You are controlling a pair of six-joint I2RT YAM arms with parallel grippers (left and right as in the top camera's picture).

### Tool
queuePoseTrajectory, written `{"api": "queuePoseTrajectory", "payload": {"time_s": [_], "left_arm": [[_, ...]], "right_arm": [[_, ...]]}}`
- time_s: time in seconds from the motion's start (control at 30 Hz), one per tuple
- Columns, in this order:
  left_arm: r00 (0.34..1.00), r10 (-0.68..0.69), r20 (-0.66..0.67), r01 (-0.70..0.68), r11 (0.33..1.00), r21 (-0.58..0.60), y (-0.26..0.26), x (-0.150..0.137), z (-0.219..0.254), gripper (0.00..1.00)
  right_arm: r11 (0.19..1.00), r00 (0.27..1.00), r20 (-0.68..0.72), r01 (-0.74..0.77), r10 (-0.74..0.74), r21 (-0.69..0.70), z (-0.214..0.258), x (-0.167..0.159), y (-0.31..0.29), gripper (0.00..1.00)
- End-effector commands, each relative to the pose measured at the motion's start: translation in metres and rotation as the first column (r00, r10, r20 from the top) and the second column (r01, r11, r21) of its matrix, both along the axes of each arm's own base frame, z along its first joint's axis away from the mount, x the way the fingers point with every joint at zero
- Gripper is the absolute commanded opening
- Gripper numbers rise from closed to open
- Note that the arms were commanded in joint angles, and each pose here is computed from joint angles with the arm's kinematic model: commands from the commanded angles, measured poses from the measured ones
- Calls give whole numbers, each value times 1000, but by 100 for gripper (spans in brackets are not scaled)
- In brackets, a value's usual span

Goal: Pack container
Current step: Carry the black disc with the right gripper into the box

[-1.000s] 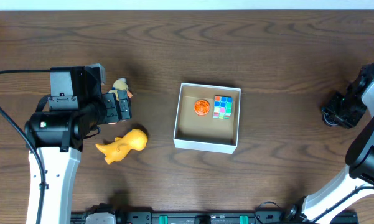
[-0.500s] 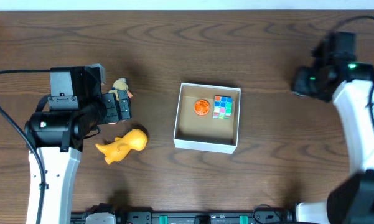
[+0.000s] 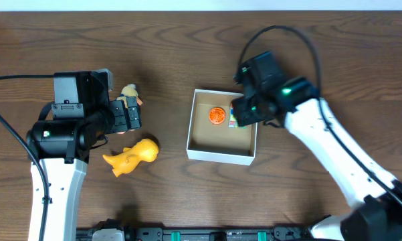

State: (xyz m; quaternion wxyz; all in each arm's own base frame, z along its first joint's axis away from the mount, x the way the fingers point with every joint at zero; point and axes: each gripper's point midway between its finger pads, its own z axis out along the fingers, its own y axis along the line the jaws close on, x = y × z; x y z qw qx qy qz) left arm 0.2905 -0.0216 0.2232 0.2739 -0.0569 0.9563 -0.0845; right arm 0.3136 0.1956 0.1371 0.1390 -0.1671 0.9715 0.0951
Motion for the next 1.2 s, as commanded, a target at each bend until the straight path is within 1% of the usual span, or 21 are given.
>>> {"api": "queuePoseTrajectory", "payload": {"time_s": [0.0,0.2,0.4,0.57,0.77,1.0,1.1,1.17], "left_arm": [[1000,6,8,-6,1000,-9,-1,2,5,98],[1000,6,7,-6,1000,-9,-1,2,5,98],[1000,6,8,-6,1000,-9,-1,2,5,98],[1000,6,8,-6,1000,-9,-1,2,5,98],[1000,6,8,-6,1000,-9,-1,2,5,98],[1000,6,8,-6,1000,-9,-1,2,5,98],[1000,6,8,-6,1000,-9,-1,2,5,98],[1000,6,8,-6,1000,-9,-1,2,5,98]], "right_arm": [[998,997,-61,-43,40,-43,-24,-6,8,54],[994,986,-164,-54,37,-99,-64,-10,8,54],[991,980,-197,-58,34,-119,-82,-10,7,55],[991,981,-191,-58,35,-119,-83,-9,8,58],[991,981,-191,-58,34,-120,-83,-9,7,65],[991,981,-190,-59,35,-119,-83,-9,8,64],[989,982,-177,-93,72,-114,-81,-9,12,62],[986,983,-143,-133,118,-100,-75,-9,21,62]]}}
